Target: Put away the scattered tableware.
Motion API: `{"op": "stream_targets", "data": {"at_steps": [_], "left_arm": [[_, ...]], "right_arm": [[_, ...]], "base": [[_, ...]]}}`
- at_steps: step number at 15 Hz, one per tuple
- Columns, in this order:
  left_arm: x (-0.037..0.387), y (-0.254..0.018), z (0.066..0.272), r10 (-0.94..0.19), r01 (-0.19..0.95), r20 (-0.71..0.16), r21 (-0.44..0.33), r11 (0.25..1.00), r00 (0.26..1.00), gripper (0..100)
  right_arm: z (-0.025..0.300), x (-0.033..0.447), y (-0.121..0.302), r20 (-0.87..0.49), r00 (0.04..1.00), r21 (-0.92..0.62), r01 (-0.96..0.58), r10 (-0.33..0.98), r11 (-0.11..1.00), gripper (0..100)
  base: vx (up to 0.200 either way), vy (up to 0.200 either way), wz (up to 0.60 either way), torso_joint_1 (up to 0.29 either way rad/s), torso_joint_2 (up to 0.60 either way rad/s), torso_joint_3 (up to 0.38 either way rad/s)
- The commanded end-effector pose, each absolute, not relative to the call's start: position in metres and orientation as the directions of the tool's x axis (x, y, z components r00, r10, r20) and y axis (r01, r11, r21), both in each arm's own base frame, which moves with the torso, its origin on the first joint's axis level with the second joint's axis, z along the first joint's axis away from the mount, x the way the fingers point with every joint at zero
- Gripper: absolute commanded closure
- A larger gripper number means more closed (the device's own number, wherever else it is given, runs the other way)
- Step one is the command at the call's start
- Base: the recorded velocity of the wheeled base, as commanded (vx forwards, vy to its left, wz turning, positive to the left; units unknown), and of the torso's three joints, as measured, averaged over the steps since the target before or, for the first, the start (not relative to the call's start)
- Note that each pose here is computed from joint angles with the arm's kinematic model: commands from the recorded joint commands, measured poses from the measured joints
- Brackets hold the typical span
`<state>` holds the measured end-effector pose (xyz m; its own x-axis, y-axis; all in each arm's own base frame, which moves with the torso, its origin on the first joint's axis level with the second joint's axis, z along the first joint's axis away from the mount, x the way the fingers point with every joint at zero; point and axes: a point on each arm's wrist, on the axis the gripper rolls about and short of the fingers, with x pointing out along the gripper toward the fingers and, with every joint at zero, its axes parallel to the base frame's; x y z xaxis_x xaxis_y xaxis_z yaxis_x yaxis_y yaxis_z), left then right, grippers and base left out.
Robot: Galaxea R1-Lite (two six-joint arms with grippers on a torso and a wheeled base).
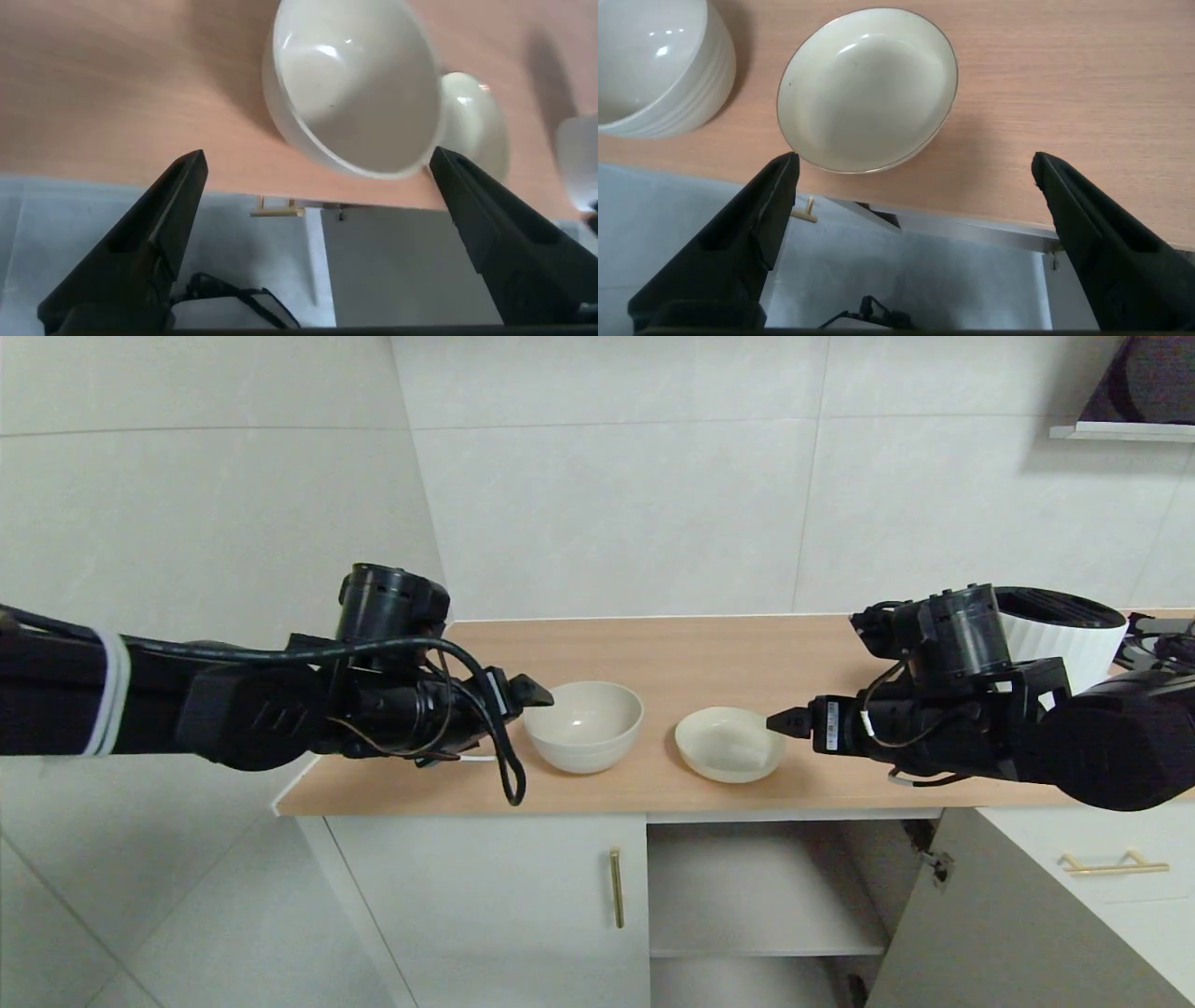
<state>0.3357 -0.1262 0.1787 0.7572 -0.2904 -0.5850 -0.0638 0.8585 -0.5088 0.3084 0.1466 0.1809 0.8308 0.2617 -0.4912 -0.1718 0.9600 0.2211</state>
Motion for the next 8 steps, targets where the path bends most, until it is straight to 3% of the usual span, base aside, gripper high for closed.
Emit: {"op": "stream_targets", "data": {"at_steps": [1,3,8], "left_arm": [[0.352,-0.134,0.157,-0.281,-0.101,-0.622,-0.506,0.857,0.730,0],[0.365,-0.138,0.153,-0.280,-0.148,-0.619,-0.548,0.824,0.734,0],[0.386,-0.143,0.132,-0.254,-0.180,-0.641,-0.531,0.828,0.724,0]], "right_arm": [[0.180,0.309,0.147,-0.491,0.831,0.221,-0.171,0.261,0.960,0],[0.180,0.309,0.147,-0.493,0.830,0.223,-0.169,0.261,0.960,0],[0.176,0.310,0.148,-0.502,0.825,0.224,-0.166,0.260,0.960,0]], "base": [[0.000,0.000,0.00,0.000,0.00,0.000],[0.000,0.000,0.00,0.000,0.00,0.000],[0.000,0.000,0.00,0.000,0.00,0.000]]}}
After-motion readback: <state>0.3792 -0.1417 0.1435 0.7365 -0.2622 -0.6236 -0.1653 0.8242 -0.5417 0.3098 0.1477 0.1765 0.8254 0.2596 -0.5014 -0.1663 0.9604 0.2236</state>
